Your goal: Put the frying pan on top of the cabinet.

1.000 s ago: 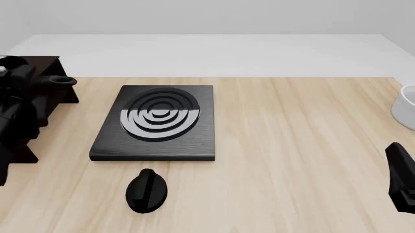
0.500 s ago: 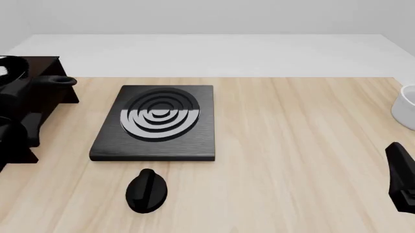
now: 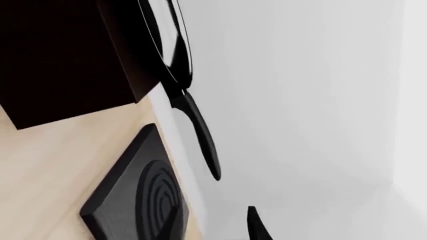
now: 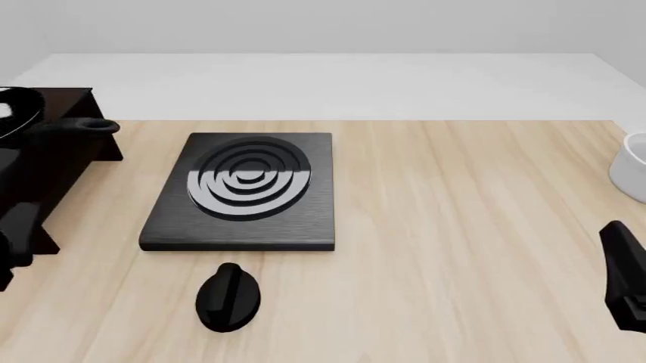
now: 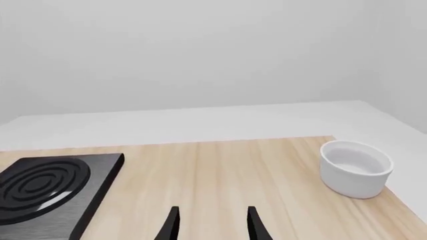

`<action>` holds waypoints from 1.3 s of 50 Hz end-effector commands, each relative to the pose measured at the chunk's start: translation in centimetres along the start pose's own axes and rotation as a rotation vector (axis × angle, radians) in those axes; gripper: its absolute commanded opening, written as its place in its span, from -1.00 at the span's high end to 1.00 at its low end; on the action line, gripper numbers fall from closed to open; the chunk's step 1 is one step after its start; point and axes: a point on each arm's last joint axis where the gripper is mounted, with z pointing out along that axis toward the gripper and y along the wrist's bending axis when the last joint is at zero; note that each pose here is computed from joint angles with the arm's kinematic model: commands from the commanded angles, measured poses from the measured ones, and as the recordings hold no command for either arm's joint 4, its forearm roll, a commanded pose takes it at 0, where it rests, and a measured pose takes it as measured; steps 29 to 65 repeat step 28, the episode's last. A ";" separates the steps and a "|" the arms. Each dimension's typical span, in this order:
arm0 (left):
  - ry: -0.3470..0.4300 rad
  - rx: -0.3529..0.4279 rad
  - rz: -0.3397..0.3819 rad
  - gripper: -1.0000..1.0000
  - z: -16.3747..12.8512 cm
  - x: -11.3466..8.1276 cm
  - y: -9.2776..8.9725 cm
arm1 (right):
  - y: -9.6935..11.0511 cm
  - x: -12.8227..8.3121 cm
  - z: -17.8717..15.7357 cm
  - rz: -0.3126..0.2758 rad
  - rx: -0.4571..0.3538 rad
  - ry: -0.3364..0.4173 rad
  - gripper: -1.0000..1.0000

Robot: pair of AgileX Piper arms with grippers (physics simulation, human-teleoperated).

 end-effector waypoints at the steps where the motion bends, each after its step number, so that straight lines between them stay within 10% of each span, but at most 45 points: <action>1: 0.011 -0.015 0.074 -1.00 -2.8 0.1 0.1 | 0.0 0.0 0.0 -0.002 0.001 -0.005 -1.00; 28: -0.037 -0.033 0.289 -1.00 -7.8 -0.2 0.3 | 0.0 0.0 0.0 -0.005 -0.002 -0.004 -1.00; 65: -0.037 -0.033 0.289 -1.00 -7.8 -0.2 0.3 | 0.0 0.0 0.0 -0.005 -0.002 -0.004 -1.00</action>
